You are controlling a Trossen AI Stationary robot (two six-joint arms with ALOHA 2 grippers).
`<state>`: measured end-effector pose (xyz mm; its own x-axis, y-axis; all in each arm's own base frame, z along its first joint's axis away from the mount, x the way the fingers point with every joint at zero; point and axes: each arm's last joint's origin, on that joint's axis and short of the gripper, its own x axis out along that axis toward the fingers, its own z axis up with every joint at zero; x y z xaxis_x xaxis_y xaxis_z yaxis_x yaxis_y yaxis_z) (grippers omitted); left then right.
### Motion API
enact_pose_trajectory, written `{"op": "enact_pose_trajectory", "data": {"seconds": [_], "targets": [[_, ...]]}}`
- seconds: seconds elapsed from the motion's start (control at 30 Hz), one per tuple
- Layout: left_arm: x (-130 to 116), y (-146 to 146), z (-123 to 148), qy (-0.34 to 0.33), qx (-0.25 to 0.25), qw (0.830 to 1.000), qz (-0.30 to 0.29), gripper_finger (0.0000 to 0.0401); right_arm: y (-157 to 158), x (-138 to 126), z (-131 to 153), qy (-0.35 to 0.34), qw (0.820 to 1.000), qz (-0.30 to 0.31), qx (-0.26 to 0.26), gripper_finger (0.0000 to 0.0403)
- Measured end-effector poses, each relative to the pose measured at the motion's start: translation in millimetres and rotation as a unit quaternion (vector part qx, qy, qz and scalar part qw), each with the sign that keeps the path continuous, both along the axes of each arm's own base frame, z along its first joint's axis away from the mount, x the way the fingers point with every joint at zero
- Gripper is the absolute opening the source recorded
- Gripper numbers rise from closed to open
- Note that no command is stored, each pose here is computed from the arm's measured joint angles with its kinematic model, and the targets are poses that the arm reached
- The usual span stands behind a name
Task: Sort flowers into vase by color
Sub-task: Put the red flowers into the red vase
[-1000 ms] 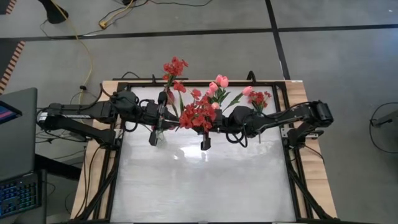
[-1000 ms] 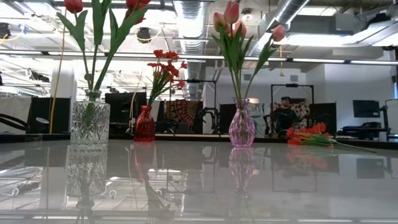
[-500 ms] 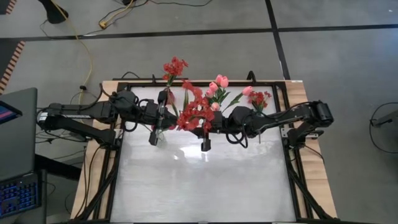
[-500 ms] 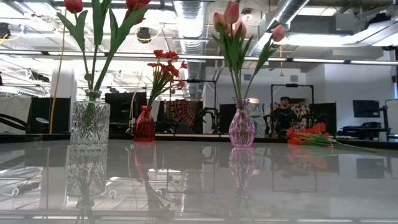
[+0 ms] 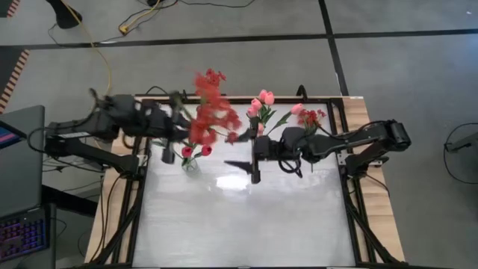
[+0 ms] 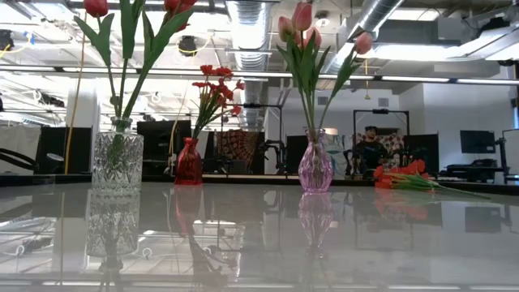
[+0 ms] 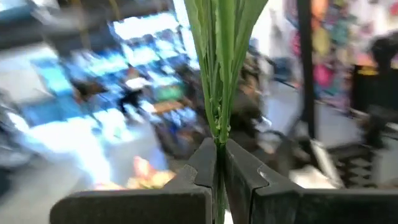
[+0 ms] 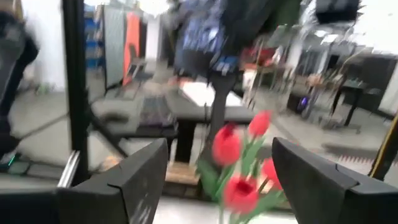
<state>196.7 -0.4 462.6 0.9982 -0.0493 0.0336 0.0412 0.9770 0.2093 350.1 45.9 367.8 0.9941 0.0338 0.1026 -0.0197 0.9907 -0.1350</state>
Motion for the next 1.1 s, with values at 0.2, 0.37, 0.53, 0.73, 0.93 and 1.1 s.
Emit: {"op": "enact_pose_trajectory", "data": {"seconds": [0.2,0.37,0.53,0.73,0.93,1.1], "targets": [[-36,18,14,-0.038,0.047,0.992,0.114,0.0002,19,0,-16,0.069,0.997,0.026,-0.008,0.0314],[-49,47,-2,-0.026,0.04,0.981,0.186,0.0002,41,-6,-38,0.105,0.993,0.055,-0.017,0.0313],[-57,83,-25,-0.028,0.024,0.973,0.23,0.0002,64,-17,-65,0.132,0.99,0.043,-0.01,0.0313],[-81,129,-46,-0.058,-0.039,0.961,0.269,0.0002,87,-35,-96,0.168,0.986,0.0,0.012,0.0313],[-95,167,-95,-0.092,-0.128,0.945,0.287,0.0002,102,-50,-107,0.18,0.983,-0.032,0.002,0.0313],[-102,177,-142,-0.158,-0.169,0.923,0.308,0.0002,99,-72,-103,0.184,0.982,-0.045,-0.007,0.0313]]}}
